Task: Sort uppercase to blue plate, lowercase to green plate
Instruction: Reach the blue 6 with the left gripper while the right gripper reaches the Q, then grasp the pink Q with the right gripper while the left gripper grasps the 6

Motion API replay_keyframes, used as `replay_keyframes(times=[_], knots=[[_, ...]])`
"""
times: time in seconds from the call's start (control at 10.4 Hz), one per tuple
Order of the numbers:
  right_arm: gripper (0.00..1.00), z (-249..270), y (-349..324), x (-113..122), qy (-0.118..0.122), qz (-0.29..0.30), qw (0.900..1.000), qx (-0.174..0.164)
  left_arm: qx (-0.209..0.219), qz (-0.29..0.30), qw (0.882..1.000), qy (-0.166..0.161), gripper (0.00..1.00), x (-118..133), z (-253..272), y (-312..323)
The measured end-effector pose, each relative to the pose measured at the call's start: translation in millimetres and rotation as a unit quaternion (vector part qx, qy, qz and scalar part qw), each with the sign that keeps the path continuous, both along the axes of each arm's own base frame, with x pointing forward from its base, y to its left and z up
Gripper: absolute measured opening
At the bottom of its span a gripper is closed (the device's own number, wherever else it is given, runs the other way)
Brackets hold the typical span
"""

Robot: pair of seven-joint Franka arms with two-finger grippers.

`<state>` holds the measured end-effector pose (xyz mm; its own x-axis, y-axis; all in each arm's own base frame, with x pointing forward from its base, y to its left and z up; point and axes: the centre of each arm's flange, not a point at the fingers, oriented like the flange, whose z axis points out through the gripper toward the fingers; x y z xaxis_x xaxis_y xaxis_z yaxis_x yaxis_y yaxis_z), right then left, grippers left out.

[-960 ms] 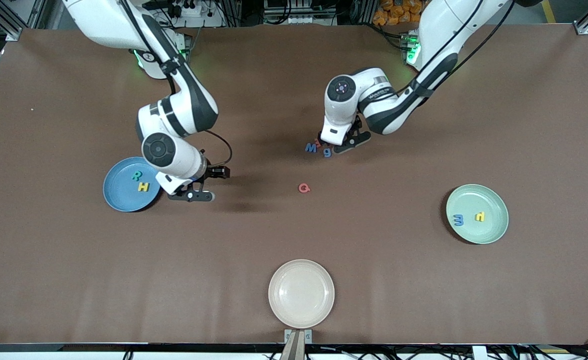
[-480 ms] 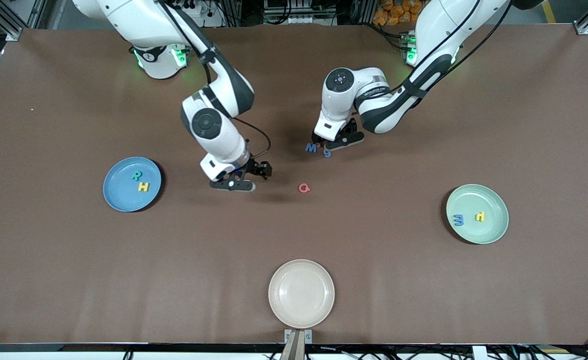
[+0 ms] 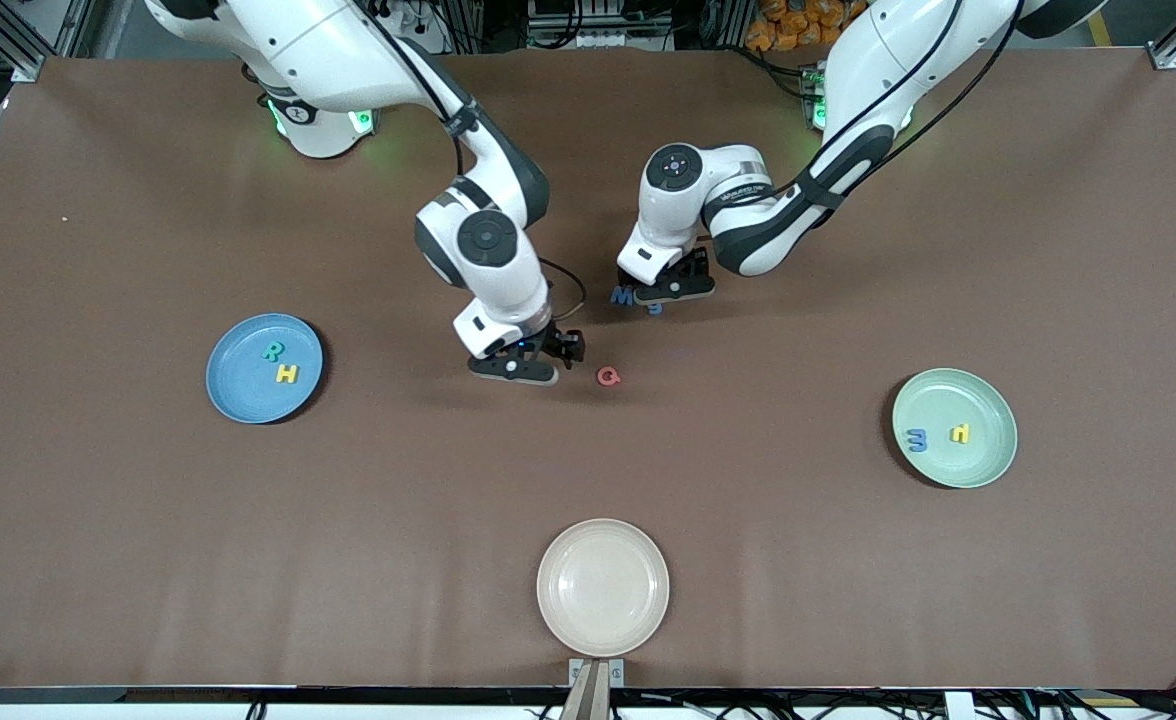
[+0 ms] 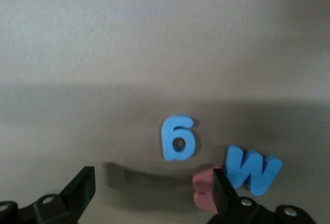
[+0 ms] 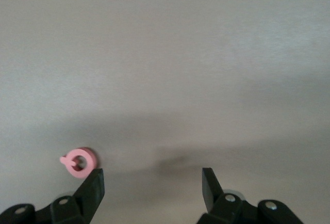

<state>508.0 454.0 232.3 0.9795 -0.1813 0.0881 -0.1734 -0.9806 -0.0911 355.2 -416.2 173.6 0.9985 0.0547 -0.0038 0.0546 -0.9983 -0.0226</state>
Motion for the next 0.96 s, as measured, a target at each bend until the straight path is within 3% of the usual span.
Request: replay_keyframes(times=[0.38,0.96], knots=[[0.83,-7.9,47.2,-10.4,-0.015,0.02,1.0,0.007,-0.009,-0.019,1.0,-0.009,1.0,14.6,7.9,-2.5],[0.79,-45.0,75.0,-14.6,-0.035,0.059,0.998,-0.005,-0.014,-0.025,1.0,0.009,1.0,13.8,-6.4,-6.8]])
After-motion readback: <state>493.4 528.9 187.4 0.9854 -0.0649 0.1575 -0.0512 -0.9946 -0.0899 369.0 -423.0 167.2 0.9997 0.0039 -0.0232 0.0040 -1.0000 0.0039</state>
